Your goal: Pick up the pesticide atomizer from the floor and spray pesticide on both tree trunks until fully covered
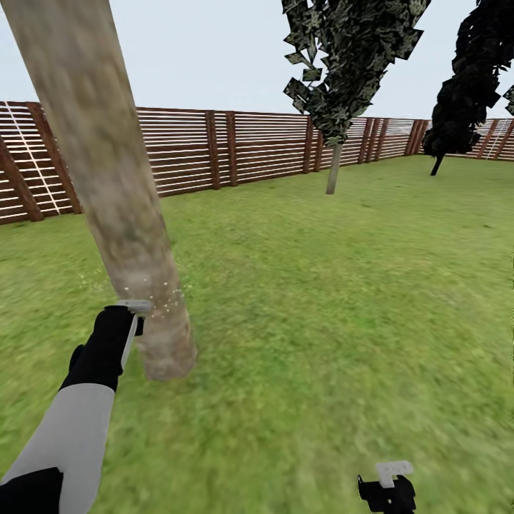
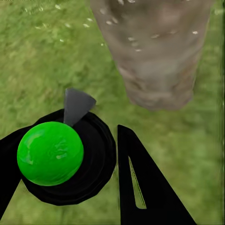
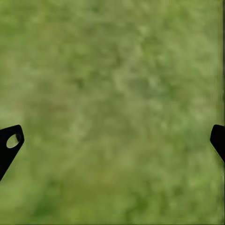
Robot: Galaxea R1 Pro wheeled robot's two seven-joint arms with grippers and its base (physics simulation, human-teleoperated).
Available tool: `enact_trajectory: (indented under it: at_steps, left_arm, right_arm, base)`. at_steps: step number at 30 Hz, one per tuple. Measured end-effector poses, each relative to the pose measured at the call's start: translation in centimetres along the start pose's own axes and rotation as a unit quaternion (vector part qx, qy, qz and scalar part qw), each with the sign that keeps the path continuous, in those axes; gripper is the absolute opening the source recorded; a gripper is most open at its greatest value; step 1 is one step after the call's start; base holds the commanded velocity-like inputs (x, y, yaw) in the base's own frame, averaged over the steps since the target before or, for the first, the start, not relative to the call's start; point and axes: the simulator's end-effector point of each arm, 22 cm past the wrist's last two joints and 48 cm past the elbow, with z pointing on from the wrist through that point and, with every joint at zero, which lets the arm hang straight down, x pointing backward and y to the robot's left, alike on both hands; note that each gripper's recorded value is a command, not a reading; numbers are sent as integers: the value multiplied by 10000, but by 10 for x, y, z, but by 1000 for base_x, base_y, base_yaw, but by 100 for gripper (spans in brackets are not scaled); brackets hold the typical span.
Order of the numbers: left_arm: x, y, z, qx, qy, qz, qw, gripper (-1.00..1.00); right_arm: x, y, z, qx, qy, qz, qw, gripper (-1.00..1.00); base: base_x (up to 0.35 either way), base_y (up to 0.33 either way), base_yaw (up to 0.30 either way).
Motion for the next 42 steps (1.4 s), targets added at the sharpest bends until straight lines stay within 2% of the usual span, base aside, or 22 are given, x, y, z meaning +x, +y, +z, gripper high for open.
enact_trajectory:
  at_steps: [7,16,20,28,42]
  left_arm:
    - [0,3,1,-15,5,-17,10000,-100]
    - [0,1,0,-12,4,4,10000,-100]
    - [5,0,3,-1,52,8,10000,-100]
    - [6,1,3,-25,57,16,10000,-100]
    - [22,6,9,-119,141,73,9998,-100]
  right_arm:
    - [0,0,0,1,-4,6,10000,100]
    - [0,1,0,-3,-7,8,10000,100]
    - [0,1,0,-2,-6,8,10000,100]
    - [0,1,0,-5,-8,10,10000,100]
    - [-1,1,0,-6,-9,10,10000,100]
  base:
    - [3,-273,22]
    - [0,-273,254]
    - [59,-273,56]
    - [132,-271,20]
    - [193,-228,241]
